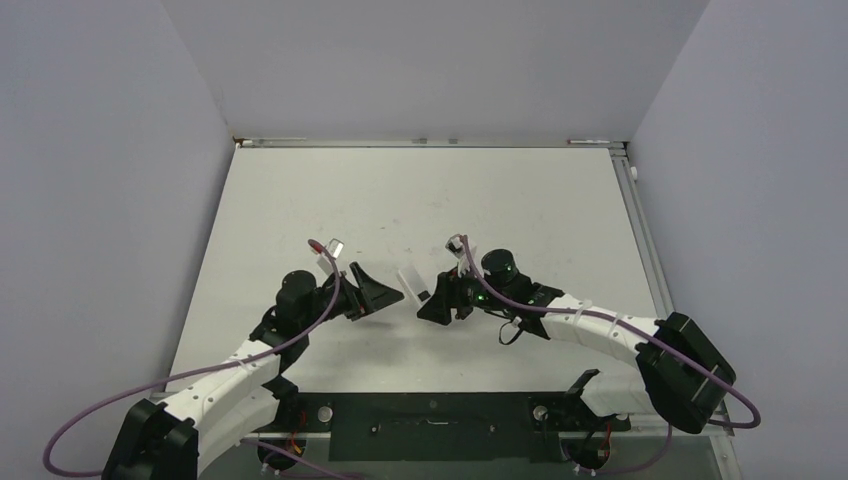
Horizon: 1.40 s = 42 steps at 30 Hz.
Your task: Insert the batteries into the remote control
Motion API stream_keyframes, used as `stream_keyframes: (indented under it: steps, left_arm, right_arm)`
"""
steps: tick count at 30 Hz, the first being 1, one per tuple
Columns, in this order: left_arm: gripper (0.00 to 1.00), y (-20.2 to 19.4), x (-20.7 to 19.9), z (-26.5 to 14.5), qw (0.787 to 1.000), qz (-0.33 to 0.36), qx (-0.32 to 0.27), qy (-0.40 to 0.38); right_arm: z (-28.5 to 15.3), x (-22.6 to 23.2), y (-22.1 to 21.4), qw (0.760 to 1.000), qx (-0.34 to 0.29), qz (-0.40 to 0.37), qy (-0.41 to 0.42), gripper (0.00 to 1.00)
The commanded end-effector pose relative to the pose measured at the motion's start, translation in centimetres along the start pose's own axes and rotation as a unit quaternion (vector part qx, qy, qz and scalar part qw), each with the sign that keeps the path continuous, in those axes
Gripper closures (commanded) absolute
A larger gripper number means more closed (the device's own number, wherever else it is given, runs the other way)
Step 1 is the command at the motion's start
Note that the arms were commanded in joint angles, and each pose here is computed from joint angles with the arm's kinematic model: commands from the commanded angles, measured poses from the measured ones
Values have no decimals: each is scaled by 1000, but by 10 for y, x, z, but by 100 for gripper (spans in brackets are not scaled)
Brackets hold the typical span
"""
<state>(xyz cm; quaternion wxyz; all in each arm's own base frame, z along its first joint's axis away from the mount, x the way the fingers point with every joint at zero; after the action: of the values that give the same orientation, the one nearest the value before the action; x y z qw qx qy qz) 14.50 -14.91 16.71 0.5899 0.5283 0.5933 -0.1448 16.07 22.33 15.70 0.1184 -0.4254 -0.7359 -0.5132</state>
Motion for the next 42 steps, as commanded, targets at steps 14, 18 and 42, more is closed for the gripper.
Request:
stream_keyframes:
  steps: [14, 18, 42]
  left_arm:
    - [21, 18, -37, 1, 987, 24, -25, -155]
    - [21, 17, -40, 1, 983, 22, -22, -179]
    - [65, 18, -55, -8, 967, 26, -14, -253]
  right_arm:
    - [-17, 57, 37, 957, -109, 47, 263, 91]
    - [-17, 59, 36, 948, -119, 59, 290, 91]
    - [-10, 52, 25, 940, -121, 92, 306, 91]
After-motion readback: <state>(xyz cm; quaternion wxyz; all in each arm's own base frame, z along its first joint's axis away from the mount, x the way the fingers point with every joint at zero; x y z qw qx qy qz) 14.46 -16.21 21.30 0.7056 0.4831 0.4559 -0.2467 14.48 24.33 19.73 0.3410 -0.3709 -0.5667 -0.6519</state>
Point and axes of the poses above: each gripper's point midway between its finger pads, its own z axis out along the fingers, its own x axis along the line the jaws close on, y = z × x, the point moved 10 cm from there along -z, back along the fingers, and after that the axes turned 4 degrees about z, right-handed, at the moved point
